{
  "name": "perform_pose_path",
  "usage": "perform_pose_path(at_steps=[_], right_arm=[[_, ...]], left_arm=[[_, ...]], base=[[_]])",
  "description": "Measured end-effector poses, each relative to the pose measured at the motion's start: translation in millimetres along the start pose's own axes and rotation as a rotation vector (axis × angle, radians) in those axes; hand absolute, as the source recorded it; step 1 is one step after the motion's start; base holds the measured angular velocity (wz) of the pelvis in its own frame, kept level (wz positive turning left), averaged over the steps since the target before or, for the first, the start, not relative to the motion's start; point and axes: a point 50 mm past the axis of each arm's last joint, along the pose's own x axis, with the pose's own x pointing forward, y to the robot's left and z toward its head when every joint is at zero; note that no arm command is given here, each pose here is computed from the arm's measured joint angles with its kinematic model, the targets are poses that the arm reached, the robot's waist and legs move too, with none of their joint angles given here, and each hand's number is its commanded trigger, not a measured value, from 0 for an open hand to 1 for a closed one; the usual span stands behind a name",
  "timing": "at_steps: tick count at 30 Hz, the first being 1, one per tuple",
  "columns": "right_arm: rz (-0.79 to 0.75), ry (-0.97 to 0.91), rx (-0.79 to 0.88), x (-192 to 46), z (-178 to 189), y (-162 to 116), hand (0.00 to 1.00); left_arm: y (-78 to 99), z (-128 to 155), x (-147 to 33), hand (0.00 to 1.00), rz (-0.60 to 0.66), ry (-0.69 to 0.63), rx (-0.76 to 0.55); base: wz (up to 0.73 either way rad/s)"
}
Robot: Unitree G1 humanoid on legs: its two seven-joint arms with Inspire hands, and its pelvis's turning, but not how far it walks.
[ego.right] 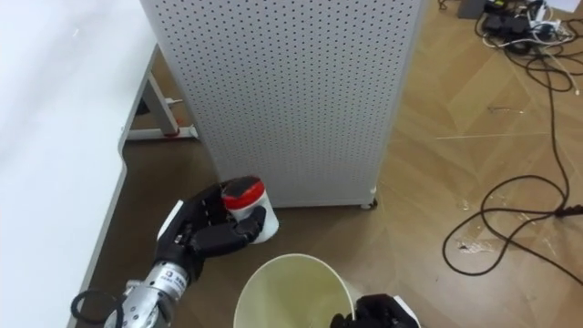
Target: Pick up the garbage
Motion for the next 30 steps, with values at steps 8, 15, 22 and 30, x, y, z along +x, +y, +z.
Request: perform_pose_path(at_steps=[8, 15, 22, 30], right_arm=[[0.013, 0.014, -0.001, 1, -1, 0, 1.0], [0.017, 0.001, 0.003, 1, 0, -1, 1.0], [-0.006, -0.026, 0.005, 0, 3, -10, 1.0], [-0.012, -0.027, 0.017, -1, 3, -13, 1.0]], left_arm=[[2.2, -8, -6.0, 1.0, -0.04, 0.032, 0.015], [-2.4, -15, -10.9, 1.0, -0.105, 0.056, 0.016], [-1.8, -21, -16.1, 1.0, -0.153, 0.082, 0.043], [-5.9, -24, -18.6, 1.0, -0.204, 0.095, 0.045]], base=[[0.03], [0.0], [0.0], [0.0]])
